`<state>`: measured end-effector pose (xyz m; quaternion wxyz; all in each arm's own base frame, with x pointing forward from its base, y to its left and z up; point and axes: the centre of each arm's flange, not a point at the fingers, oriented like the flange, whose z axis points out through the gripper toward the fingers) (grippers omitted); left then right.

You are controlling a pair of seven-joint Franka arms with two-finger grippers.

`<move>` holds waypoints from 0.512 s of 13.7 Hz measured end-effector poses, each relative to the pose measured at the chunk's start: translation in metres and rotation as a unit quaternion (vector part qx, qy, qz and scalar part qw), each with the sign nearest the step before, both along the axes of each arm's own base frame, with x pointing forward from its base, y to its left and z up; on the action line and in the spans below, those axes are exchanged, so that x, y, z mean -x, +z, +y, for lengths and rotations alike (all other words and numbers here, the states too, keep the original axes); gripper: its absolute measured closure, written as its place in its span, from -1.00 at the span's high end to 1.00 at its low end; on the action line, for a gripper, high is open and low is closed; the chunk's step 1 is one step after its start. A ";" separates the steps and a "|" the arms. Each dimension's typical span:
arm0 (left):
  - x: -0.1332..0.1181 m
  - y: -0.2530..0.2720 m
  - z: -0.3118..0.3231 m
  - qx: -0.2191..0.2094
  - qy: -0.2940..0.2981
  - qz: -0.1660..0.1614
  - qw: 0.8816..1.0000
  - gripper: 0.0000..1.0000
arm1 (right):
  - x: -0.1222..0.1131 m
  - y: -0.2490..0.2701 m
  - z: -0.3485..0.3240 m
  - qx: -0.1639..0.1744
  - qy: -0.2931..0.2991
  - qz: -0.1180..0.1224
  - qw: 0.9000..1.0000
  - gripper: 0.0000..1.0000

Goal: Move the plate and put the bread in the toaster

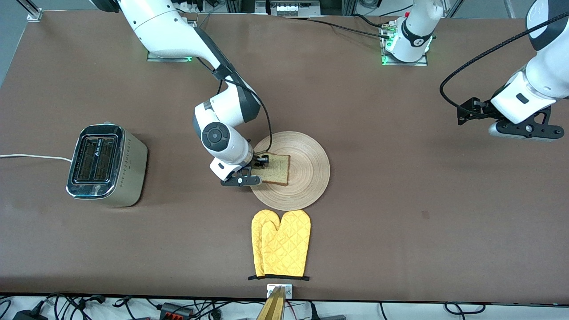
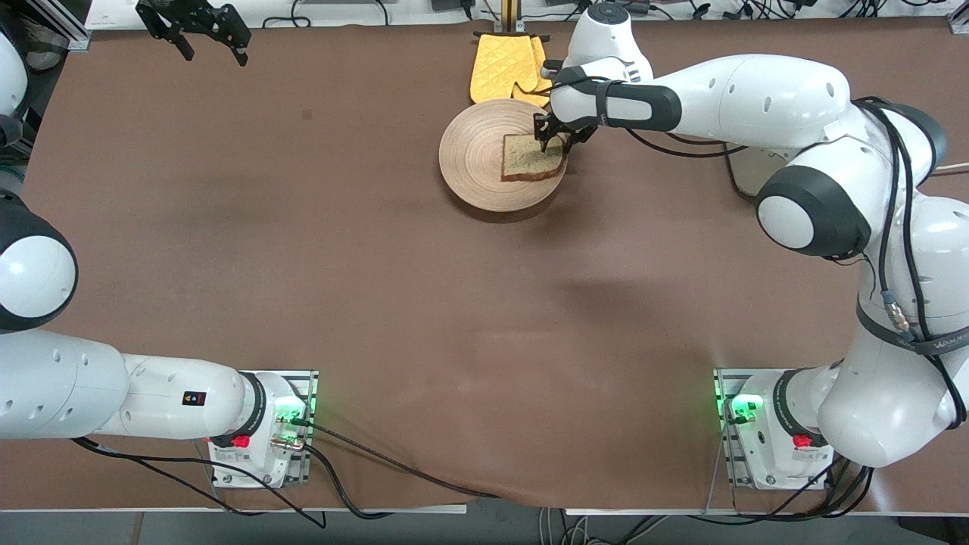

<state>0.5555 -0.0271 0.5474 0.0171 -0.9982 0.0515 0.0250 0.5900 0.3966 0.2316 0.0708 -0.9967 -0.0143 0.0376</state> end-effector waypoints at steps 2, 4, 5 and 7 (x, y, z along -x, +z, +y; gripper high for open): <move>0.001 0.002 0.002 0.000 0.002 -0.003 1.000 1.00 | 0.000 0.000 0.000 0.000 0.000 0.000 1.000 0.13; 0.001 0.004 0.004 0.000 0.007 -0.005 1.000 1.00 | 0.000 -0.002 0.000 0.001 0.000 0.001 1.000 0.10; 0.001 0.004 0.006 0.000 0.013 -0.005 1.000 1.00 | 0.000 -0.002 0.000 0.001 0.000 0.001 1.000 0.08; 0.000 0.007 0.006 0.000 0.017 -0.010 1.000 1.00 | 0.000 -0.003 -0.001 0.001 0.000 0.001 1.000 0.04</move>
